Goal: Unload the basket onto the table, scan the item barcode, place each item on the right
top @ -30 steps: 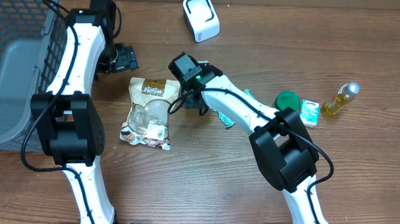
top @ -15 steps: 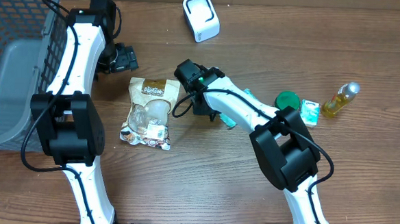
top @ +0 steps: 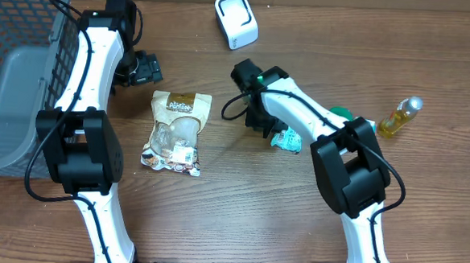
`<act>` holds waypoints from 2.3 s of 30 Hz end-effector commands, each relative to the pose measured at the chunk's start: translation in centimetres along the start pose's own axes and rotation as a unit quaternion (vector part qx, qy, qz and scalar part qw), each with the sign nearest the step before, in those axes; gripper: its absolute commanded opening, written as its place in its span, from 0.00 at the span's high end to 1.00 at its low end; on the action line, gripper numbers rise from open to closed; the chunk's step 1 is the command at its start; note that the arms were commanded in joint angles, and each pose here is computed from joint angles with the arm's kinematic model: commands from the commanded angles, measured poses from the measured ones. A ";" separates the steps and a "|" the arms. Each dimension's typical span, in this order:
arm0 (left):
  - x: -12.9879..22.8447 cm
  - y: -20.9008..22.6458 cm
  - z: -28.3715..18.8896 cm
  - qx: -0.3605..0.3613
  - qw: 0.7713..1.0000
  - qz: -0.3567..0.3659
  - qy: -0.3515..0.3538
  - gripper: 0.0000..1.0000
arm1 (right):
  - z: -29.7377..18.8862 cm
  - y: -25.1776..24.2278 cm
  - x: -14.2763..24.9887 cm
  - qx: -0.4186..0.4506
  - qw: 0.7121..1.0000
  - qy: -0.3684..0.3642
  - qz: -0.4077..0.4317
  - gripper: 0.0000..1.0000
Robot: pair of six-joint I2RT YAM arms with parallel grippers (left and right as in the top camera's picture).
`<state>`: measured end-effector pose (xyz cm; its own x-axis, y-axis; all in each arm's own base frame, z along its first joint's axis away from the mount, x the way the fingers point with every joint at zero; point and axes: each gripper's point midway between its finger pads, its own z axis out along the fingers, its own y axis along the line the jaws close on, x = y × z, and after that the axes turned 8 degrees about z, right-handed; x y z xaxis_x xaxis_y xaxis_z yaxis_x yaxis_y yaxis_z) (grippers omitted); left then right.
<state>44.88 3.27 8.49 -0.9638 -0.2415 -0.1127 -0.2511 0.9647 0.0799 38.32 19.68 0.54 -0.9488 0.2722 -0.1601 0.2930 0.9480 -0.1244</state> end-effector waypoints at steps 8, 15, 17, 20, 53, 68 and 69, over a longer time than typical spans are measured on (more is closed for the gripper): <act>-0.3 0.4 -0.3 -0.005 1.000 0.001 -0.005 0.00 | 1.4 -3.0 0.0 0.035 0.999 0.029 0.026 0.73; -0.3 0.4 -0.3 -0.005 1.000 0.001 -0.005 0.00 | 1.9 -5.9 -1.1 0.054 0.996 0.049 0.058 0.73; -0.3 0.4 -0.3 -0.005 1.000 0.001 -0.005 0.00 | 2.1 -6.5 -1.3 0.055 0.995 0.054 0.065 0.73; -0.3 0.4 -0.3 -0.005 1.000 0.001 -0.005 0.00 | 2.1 -7.0 -1.4 0.059 0.994 0.057 0.070 0.73; -0.3 0.4 -0.3 -0.005 1.000 0.001 -0.005 0.00 | -7.1 10.1 0.0 -0.456 0.868 0.145 -0.134 0.36; -0.3 0.4 -0.3 -0.005 1.000 0.001 -0.005 0.00 | -7.8 16.6 3.1 -0.427 0.871 0.028 -0.241 0.45; -0.3 0.4 -0.3 -0.005 1.000 0.001 -0.005 0.00 | -7.6 17.0 3.3 -0.417 0.875 0.015 -0.247 0.46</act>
<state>44.88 3.27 8.49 -0.9638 -0.2415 -0.1127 -0.2511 0.9647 0.0799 38.67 36.98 6.08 -0.9663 -0.1944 -0.1687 -0.2567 0.6803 0.6865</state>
